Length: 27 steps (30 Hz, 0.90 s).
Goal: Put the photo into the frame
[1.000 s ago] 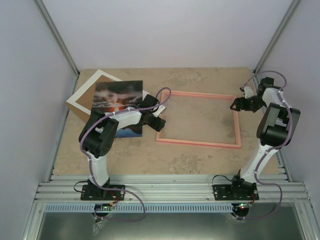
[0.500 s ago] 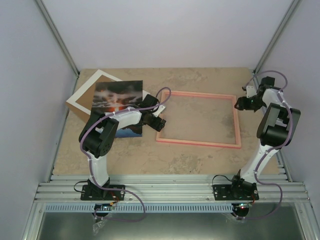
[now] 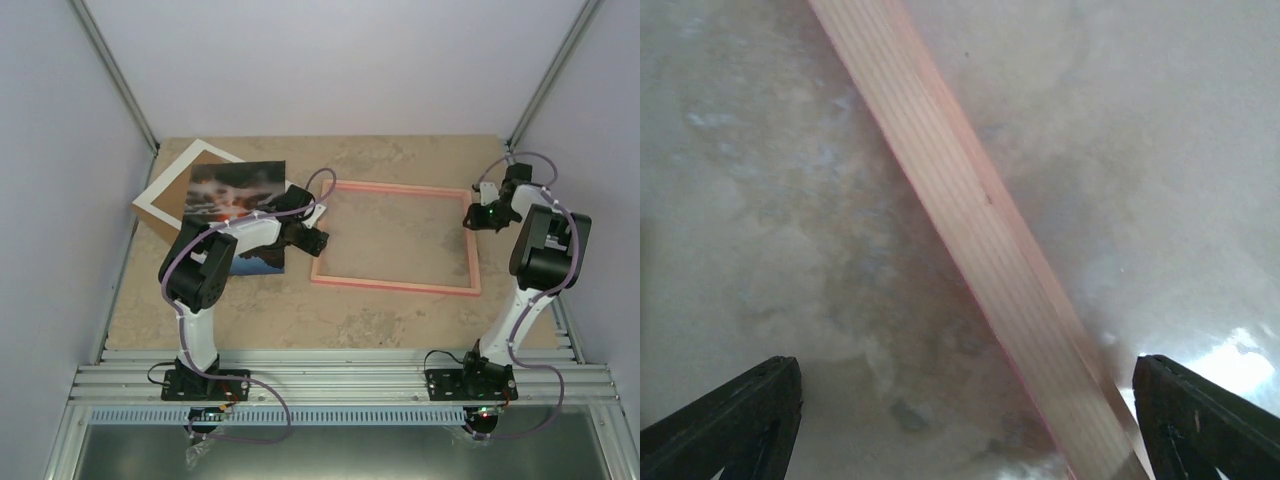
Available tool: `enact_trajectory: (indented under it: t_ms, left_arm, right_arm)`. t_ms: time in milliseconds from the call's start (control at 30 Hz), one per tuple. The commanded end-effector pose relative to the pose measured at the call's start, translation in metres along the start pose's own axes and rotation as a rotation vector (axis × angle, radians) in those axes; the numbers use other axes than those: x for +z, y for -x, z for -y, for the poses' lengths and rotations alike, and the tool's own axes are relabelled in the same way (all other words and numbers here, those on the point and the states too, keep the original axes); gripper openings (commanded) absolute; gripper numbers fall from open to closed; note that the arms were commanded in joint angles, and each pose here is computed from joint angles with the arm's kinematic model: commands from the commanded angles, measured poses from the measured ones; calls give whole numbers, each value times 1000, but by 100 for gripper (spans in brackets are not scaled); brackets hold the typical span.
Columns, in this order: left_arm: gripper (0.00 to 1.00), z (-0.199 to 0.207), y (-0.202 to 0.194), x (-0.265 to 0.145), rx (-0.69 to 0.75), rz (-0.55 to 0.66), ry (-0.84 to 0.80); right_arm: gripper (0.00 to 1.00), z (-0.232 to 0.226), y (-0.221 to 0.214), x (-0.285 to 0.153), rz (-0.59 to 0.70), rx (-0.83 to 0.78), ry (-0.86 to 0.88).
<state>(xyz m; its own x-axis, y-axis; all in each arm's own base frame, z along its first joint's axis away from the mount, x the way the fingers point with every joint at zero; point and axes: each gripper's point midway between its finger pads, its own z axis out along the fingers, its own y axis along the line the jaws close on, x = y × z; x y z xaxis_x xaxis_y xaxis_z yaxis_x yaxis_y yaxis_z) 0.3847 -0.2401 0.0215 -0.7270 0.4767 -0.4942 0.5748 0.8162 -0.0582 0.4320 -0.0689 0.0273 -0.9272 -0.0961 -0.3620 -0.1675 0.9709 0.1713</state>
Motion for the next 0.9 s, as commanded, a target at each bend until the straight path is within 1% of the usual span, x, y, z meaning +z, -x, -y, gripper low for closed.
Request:
enact_trajectory:
  t_ms: [0, 100, 233, 333, 400, 467, 633, 867]
  left_arm:
    - [92, -30, -52, 20, -81, -181, 70]
    - [92, -37, -50, 21, -99, -180, 80]
    - [92, -34, -49, 18, -115, -173, 57]
    - [92, -30, -49, 16, -115, -160, 37]
    - [92, -28, -49, 16, -141, -153, 34]
    - [92, -27, -50, 17, -147, -151, 29]
    - [92, -25, -50, 18, -148, -149, 25]
    - [92, -24, -52, 19, -148, -150, 20]
  right_arm:
    - [33, -17, 14, 14, 34, 14, 55]
    - [35, -25, 23, 17, 53, 11, 85]
    - [44, -24, 28, 3, 64, -20, 84]
    - [49, -30, 23, -17, 67, -37, 91]
    - [51, -39, 16, -34, 70, -47, 97]
    - [52, -46, 3, -41, 49, -44, 102]
    - [50, -47, -40, -40, -28, -57, 51]
    - [43, -31, -67, -23, -76, -64, -42]
